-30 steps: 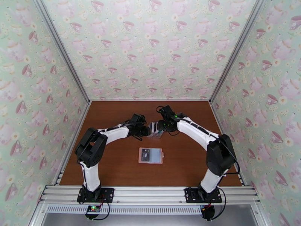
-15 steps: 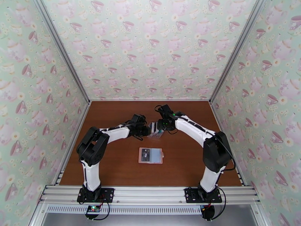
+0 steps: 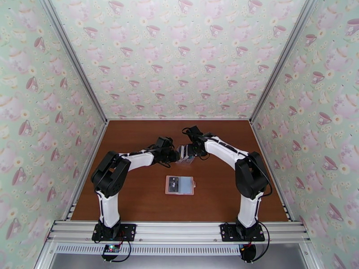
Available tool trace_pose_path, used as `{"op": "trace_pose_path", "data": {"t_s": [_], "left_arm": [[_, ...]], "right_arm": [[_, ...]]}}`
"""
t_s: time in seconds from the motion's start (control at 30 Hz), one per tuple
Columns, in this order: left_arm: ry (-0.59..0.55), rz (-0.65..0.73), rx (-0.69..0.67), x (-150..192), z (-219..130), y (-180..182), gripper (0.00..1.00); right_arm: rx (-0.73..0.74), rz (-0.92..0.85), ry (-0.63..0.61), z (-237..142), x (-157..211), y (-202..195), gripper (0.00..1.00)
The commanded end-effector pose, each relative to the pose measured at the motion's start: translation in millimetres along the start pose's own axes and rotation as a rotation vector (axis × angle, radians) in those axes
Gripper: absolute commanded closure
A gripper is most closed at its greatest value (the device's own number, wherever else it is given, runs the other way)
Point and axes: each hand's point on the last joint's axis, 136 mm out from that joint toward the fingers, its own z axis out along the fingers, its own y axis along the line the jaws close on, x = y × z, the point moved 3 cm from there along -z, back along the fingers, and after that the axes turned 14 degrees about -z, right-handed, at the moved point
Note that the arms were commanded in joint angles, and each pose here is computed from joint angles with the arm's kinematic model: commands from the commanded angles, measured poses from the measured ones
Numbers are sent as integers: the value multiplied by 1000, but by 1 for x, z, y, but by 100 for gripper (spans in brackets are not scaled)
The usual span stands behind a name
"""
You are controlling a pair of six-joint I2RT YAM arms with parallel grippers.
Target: Put the credit cards into the card holder
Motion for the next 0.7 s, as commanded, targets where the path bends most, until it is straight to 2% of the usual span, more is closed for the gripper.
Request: {"op": "trace_pose_path", "data": {"t_s": [0.0,0.67], "left_arm": [[34,-9,-23,13,-2,6,68],[39,-3,-30,11,-2,4,68]], "right_arm": [[13,-13,2,2,-4,-3,46],[9,-32,37,12,-1,-5,47]]}}
